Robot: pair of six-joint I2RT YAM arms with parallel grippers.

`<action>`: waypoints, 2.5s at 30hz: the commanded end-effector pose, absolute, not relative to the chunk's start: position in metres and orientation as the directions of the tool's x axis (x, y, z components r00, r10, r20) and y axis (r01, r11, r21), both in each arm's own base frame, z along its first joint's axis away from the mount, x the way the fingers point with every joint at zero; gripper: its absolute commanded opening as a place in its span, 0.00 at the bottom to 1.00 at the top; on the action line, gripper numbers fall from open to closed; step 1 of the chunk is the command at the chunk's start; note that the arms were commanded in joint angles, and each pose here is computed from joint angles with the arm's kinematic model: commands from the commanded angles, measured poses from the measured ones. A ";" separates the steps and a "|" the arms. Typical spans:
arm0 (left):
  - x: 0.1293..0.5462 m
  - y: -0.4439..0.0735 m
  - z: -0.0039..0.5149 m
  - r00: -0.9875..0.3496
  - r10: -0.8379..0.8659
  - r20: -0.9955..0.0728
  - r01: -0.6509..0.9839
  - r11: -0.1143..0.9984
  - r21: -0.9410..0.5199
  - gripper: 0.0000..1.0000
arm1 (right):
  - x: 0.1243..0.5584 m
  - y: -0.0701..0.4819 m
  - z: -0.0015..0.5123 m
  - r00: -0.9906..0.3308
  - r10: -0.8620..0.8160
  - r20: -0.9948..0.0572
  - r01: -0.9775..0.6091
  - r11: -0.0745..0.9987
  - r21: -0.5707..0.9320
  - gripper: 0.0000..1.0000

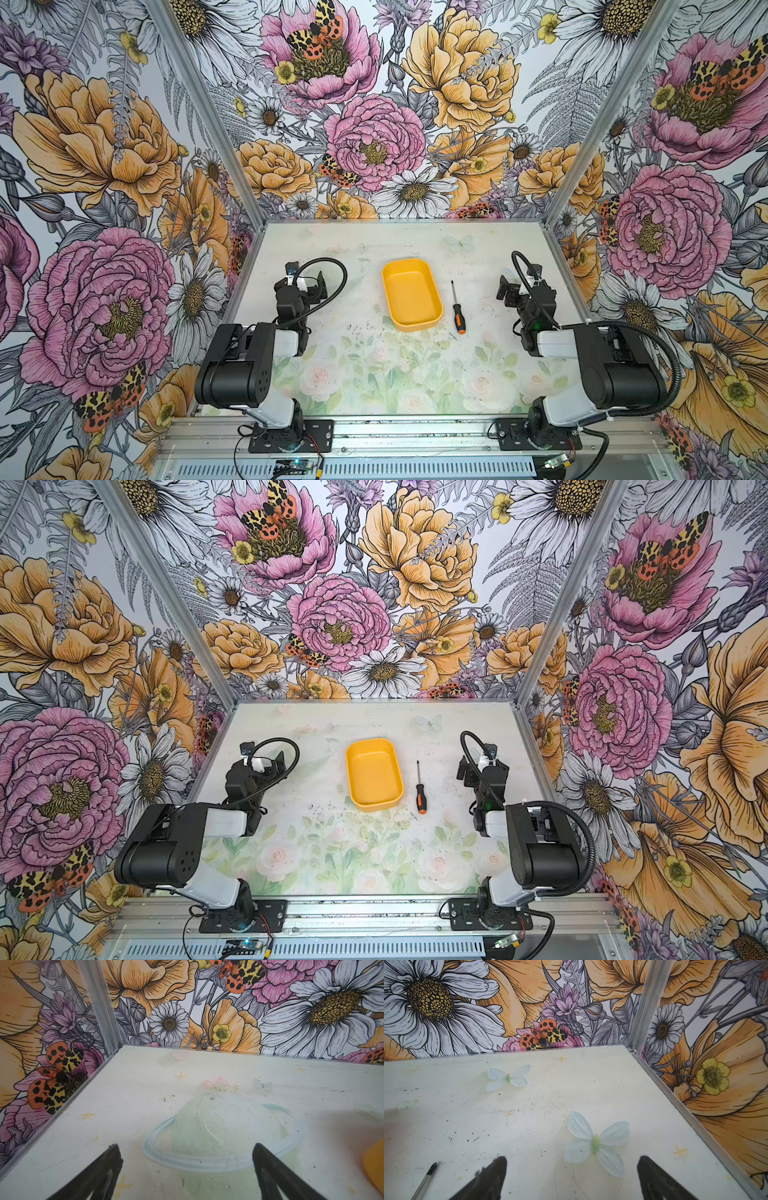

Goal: Put the screwdriver in the bin
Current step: 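Move the right gripper from rest toward the black-and-orange screwdriver, then lower the right gripper over the screwdriver handle and close on it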

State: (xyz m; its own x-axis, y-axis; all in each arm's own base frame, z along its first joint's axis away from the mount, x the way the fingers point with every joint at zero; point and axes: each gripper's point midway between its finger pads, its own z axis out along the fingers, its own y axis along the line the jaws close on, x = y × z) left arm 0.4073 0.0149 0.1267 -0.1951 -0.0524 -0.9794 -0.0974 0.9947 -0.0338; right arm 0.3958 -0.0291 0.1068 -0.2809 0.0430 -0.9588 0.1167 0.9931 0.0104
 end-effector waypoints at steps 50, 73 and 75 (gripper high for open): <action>0.343 -0.088 0.175 -0.459 -0.323 -0.827 0.043 0.922 -0.384 0.99 | 0.323 0.125 0.064 -0.832 0.139 -0.537 -0.026 0.957 0.288 0.81; 0.343 -0.087 0.170 -0.489 -0.313 -0.814 0.033 0.926 -0.375 0.99 | 0.321 0.148 0.031 -0.877 0.022 -0.480 -0.074 0.981 0.180 0.58; 0.343 -0.088 0.170 -0.490 -0.312 -0.814 0.034 0.926 -0.376 0.99 | 0.320 0.148 0.029 -0.880 0.017 -0.475 -0.075 0.982 0.173 0.55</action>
